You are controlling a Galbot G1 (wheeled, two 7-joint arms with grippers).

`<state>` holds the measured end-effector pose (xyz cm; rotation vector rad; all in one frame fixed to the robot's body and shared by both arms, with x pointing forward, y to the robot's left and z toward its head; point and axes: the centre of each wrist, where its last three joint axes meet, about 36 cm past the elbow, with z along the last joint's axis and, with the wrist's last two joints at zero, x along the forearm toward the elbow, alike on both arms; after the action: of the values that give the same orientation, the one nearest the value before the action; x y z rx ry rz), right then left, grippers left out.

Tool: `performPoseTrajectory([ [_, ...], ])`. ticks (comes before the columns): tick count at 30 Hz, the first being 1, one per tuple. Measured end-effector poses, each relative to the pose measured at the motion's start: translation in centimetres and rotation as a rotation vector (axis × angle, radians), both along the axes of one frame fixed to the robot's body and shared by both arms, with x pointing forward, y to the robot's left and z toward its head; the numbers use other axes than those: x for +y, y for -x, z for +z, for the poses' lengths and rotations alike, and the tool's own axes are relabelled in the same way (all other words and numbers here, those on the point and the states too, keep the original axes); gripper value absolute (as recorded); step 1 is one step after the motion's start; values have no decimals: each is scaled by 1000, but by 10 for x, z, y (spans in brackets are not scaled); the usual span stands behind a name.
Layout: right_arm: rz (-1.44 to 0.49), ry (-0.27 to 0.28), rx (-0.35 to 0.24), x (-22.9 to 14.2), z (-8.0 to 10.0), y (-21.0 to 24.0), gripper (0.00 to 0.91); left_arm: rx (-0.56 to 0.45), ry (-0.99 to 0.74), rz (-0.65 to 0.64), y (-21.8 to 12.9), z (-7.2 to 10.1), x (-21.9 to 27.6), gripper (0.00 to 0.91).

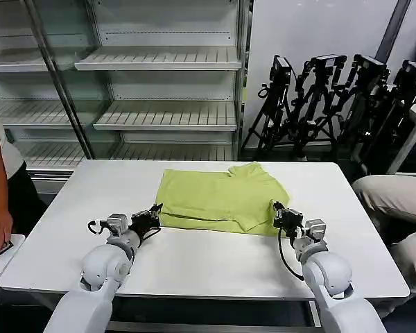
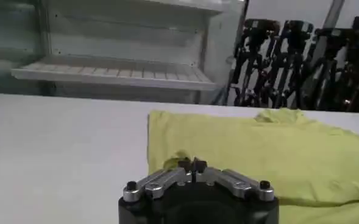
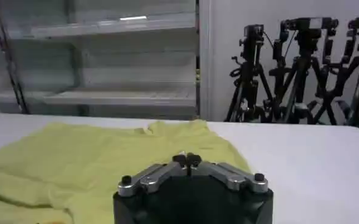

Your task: Fold and organize the clothes.

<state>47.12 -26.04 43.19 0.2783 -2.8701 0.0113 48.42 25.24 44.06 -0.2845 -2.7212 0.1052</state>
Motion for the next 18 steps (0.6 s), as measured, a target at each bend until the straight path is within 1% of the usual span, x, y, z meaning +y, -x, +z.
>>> performPoseTrajectory([
  [5,-22,14,-1,-6,-1,0,907,2,-9,29,-9,-1,5,907],
  [9,-27,21,5,-13,0,9,907,1,-20,50,-9,1,12,907],
  [15,-44,41,35,-21,2,34,907,-2,-29,46,7,5,15,907],
  [18,-60,56,68,-22,-3,46,907,13,-44,38,16,0,13,907],
])
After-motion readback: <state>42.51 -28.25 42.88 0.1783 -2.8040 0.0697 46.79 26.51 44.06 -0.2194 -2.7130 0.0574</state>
